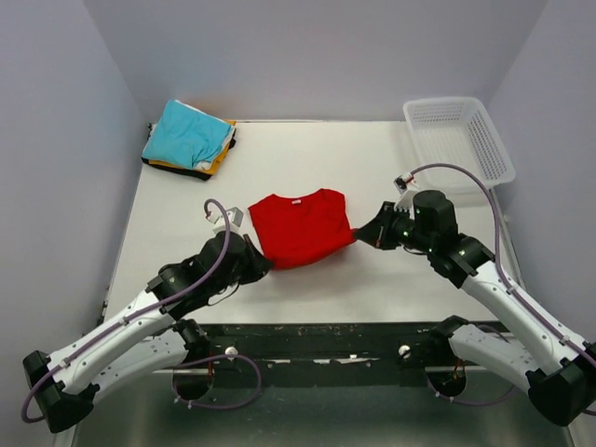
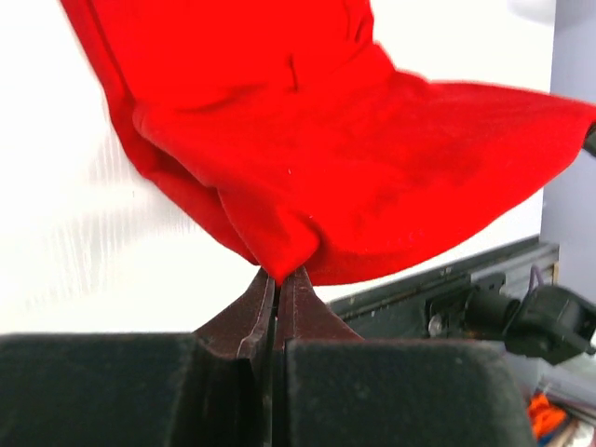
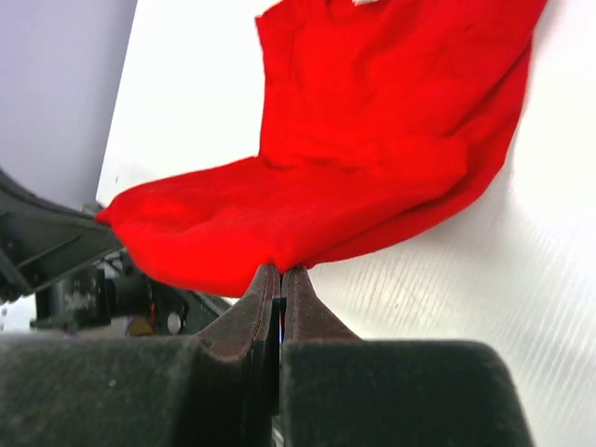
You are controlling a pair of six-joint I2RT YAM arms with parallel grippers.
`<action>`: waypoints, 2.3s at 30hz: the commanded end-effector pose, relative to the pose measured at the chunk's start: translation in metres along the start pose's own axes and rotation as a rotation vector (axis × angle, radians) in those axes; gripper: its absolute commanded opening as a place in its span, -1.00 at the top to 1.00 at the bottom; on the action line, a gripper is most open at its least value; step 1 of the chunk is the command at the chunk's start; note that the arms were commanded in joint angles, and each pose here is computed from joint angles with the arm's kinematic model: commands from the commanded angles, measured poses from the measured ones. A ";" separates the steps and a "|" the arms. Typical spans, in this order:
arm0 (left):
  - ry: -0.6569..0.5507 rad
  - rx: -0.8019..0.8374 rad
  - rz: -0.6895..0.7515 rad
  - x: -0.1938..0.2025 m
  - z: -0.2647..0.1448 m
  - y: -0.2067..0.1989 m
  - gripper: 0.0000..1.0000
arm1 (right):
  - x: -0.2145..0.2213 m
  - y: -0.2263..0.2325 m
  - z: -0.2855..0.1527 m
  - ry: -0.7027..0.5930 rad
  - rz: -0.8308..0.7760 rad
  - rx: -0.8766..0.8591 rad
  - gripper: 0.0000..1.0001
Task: Fold and stack the t-shirts
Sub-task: Fold the long partially folded tshirt into a neat square
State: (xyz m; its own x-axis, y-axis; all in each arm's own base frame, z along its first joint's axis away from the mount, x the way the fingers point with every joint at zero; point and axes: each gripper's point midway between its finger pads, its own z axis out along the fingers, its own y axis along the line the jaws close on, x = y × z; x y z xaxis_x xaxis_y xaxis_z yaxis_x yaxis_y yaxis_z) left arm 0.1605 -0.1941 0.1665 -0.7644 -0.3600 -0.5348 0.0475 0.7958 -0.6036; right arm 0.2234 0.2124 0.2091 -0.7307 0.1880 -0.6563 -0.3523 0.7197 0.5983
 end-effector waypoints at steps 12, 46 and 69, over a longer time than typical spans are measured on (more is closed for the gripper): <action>-0.220 -0.215 0.011 -0.138 0.061 0.010 1.00 | -0.114 -0.052 0.076 -0.310 0.046 0.355 0.99; -0.045 -0.278 -0.040 -0.218 0.160 0.043 -0.97 | -0.163 -0.123 0.217 -0.247 0.052 0.392 -1.00; 0.293 -0.163 -0.165 -0.076 0.200 0.079 -0.97 | 0.006 -0.140 0.181 0.029 0.265 0.247 -1.00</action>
State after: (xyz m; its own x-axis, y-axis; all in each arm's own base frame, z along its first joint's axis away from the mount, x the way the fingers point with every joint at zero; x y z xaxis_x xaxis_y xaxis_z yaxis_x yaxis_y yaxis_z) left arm 0.3626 -0.2175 0.0647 -0.9045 -0.3489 -0.2454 -0.1286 0.7716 -0.6230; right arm 0.3802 0.2646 0.0601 -0.8195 0.3489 -0.4547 -0.0911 0.7040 0.7043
